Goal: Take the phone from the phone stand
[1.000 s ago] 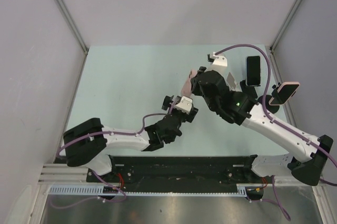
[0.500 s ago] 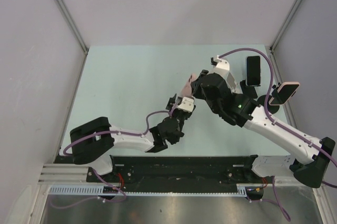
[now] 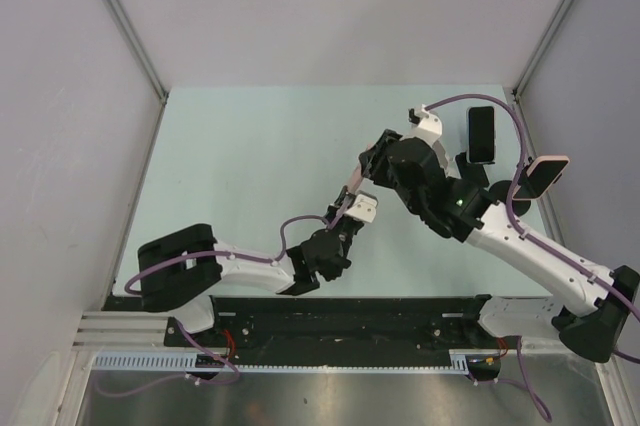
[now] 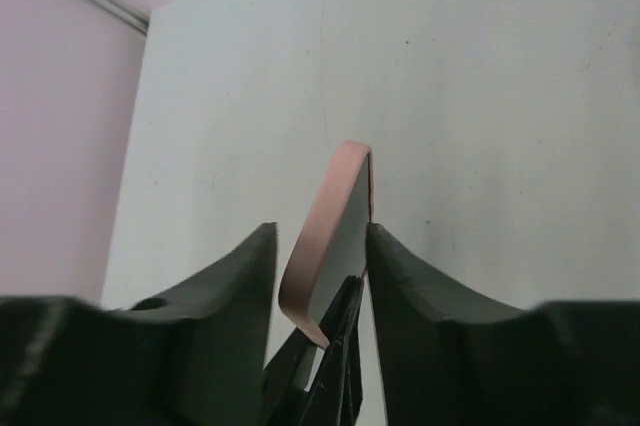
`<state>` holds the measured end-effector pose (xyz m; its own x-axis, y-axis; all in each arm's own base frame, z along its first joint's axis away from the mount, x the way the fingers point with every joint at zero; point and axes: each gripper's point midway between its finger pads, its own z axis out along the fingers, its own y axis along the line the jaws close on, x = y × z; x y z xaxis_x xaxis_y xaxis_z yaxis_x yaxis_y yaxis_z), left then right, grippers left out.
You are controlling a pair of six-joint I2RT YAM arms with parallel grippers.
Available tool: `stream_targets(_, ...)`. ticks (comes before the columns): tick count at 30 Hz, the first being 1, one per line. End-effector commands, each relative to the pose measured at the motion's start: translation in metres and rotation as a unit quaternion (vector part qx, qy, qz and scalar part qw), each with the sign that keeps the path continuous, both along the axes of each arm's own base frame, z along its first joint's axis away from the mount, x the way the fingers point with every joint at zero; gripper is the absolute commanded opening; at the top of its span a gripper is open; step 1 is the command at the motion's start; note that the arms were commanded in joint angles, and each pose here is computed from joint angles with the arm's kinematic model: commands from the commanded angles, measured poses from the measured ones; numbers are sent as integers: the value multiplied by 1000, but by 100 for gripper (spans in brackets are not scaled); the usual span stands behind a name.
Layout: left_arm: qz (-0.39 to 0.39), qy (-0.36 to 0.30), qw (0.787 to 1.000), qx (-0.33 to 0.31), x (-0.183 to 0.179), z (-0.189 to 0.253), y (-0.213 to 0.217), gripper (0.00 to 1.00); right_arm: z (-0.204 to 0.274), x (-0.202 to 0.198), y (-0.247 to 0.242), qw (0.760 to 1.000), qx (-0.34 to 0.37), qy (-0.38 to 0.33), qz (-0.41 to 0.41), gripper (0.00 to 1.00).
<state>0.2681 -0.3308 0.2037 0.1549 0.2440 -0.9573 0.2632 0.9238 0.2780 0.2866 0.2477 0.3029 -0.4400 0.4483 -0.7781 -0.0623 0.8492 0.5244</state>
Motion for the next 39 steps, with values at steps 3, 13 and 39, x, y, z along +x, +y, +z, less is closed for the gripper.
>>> stream_targets(3,-12,-22,994,-107,-9,43,16,1,49,5,-17,996,37,-75,7,65)
stream_targets(13,-45,35,988,-143,-7,44,46,0,75,-5,-55,987,-20,-160,27,96)
stream_targets(39,17,396,879,-265,140,-22,298,0,5,-36,-83,968,-96,-200,120,100)
